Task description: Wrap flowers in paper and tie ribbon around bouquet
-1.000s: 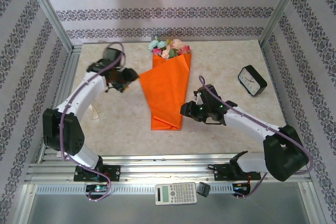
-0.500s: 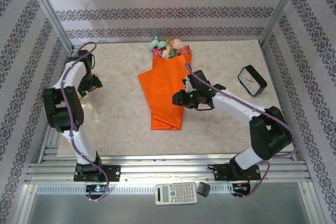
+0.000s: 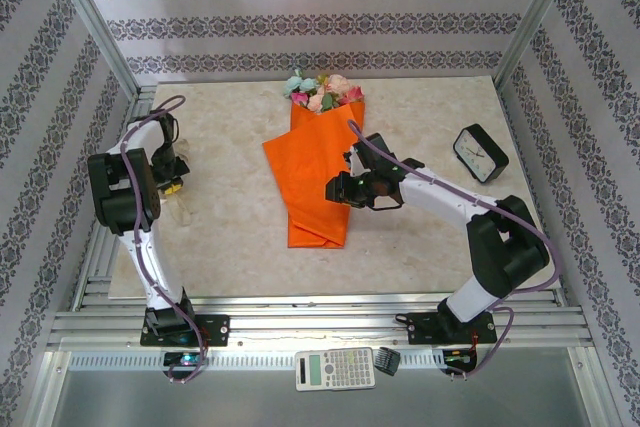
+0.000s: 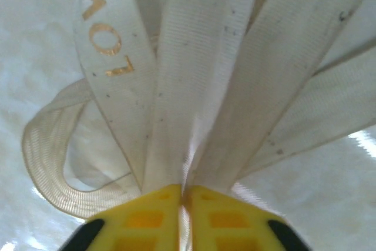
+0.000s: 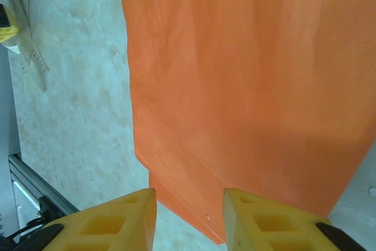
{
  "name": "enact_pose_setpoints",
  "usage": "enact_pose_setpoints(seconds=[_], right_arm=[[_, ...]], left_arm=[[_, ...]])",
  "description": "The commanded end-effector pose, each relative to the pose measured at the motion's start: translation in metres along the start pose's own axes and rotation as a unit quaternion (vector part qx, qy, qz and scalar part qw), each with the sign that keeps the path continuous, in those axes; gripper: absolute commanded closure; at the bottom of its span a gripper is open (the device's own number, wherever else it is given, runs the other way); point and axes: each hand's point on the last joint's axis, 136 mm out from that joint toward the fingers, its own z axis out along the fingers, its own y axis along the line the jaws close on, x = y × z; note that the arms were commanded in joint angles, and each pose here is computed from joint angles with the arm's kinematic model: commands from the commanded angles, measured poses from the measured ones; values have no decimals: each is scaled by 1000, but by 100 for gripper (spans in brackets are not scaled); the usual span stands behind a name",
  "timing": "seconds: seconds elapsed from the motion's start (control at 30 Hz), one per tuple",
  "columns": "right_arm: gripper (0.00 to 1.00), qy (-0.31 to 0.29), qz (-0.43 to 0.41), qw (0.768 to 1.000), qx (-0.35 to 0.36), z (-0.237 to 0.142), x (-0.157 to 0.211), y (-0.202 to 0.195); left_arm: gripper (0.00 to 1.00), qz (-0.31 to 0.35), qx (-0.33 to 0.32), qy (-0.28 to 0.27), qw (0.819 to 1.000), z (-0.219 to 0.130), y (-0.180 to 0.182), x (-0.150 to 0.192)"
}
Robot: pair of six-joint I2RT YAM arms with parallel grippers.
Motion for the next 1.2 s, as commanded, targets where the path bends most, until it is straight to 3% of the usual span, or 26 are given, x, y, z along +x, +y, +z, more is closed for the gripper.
enact_pose_setpoints(seconds=[0.0,0.13,0.33,0.5,0.67,0.8,0.87,0.97,1.07,1.17], right_arm=[[65,4,-8,1000,-11,3,-2,10],[65,0,-9,1000,-6,2,-4,10],[66,-15,-1,1000,2,-3,-10,5],[67,-40,7,999,8,-19,-21,-2],[67,-76,20,996,30,-43,-32,-17],[67,-113,46,991,56,-65,-38,-38],[67,-124,60,988,77,-73,-36,-50],[67,-141,77,981,113,-86,-31,-68],[67,-157,87,973,144,-98,-24,-80],[67,-168,89,969,157,-104,-19,-84]], left_arm=[[100,-1,27,-21,999,-13,-4,-6],[100,10,68,-45,997,-41,-22,-1],[100,59,148,-87,983,-108,-90,39],[100,104,258,-106,955,-173,-165,85],[100,149,418,-94,891,-247,-255,145],[100,173,512,-31,841,-269,-317,203],[94,193,545,6,816,-269,-343,231],[73,219,569,48,791,-263,-365,263],[51,218,541,33,812,-254,-351,258],[47,202,486,-8,850,-245,-315,234]])
